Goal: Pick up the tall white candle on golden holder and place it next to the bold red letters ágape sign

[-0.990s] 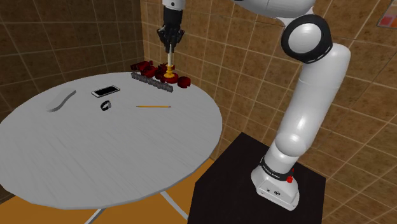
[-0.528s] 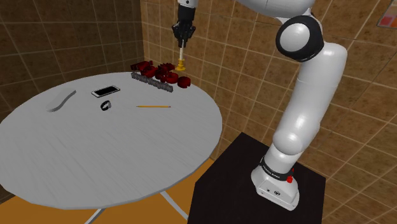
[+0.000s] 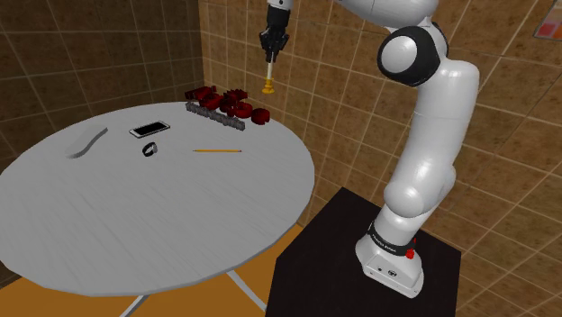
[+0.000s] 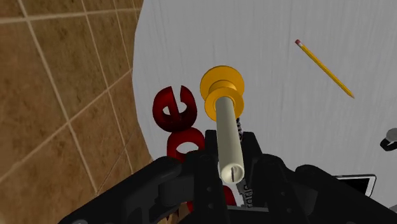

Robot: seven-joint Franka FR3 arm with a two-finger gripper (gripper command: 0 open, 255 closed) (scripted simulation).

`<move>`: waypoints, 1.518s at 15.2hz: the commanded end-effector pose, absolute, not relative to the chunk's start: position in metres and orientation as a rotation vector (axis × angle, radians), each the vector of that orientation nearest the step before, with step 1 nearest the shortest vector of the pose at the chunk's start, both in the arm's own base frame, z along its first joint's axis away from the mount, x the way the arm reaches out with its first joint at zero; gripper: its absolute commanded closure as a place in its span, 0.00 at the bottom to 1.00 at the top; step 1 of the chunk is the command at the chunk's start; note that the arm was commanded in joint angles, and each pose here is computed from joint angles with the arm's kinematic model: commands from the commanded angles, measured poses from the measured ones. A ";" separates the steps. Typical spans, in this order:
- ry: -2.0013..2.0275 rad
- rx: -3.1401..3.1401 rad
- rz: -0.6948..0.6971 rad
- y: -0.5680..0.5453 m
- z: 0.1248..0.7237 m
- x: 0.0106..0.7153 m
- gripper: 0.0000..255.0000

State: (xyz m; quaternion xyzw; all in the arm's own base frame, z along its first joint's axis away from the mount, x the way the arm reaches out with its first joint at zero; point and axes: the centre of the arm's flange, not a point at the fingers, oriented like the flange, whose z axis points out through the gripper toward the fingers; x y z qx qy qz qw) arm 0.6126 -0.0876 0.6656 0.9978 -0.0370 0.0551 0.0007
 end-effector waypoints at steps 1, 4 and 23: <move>-0.115 3.134 0.174 -0.089 0.657 0.612 1.00; -0.115 3.134 0.174 -0.089 0.641 0.612 1.00; -0.115 3.134 0.174 -0.089 0.541 0.612 1.00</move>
